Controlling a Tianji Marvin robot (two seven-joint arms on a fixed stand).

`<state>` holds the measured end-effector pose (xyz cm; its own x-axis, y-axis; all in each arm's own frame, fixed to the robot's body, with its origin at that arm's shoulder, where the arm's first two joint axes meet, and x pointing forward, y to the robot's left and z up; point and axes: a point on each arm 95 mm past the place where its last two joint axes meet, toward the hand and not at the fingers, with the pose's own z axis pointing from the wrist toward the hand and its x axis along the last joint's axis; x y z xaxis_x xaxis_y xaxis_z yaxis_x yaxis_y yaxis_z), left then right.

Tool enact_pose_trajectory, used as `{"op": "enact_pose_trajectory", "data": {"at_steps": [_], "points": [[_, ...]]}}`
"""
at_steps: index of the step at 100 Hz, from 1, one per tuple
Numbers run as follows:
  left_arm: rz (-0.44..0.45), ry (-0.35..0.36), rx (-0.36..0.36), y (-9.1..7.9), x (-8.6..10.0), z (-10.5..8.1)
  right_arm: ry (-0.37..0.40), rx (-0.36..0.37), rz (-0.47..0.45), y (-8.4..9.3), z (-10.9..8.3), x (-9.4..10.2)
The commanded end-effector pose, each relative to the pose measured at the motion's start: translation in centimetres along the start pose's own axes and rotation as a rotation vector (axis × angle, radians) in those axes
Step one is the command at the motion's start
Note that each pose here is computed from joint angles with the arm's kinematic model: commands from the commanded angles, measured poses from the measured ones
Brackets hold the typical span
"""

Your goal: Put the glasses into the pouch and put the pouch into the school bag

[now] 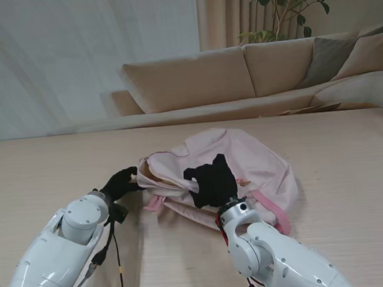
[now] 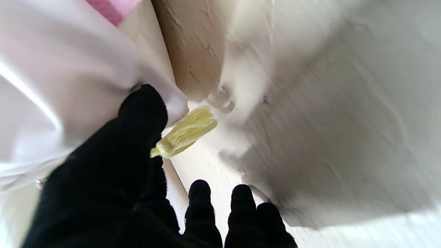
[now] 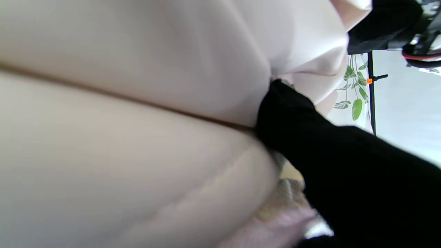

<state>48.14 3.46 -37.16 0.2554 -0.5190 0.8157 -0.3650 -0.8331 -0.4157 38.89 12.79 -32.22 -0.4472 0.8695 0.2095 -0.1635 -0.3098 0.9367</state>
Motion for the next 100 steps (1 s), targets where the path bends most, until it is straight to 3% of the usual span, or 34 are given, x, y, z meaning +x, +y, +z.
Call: {"op": "enact_pose_trajectory", "data": {"at_steps": [1,41,58,75,100], "points": [[-0.015,-0.025,-0.046,2.0,-1.4,-0.5,-0.008,-0.004,-0.011,0.1,0.8,-0.1],[-0.112,0.017,-0.070,4.2,-1.3,-3.4,-0.095,-0.026,-0.070,-1.0,3.1,-1.8],[-0.138,0.038,-0.046,5.0,-1.1,-5.1,-0.118,-0.045,-0.084,-1.3,3.8,-2.1],[-0.207,0.036,-0.007,5.2,-1.1,-6.5,-0.147,-0.062,-0.090,-1.4,4.4,-2.4],[-0.229,0.013,0.046,4.5,-2.3,-7.9,-0.199,-0.096,-0.082,-1.2,4.9,-2.9]]}}
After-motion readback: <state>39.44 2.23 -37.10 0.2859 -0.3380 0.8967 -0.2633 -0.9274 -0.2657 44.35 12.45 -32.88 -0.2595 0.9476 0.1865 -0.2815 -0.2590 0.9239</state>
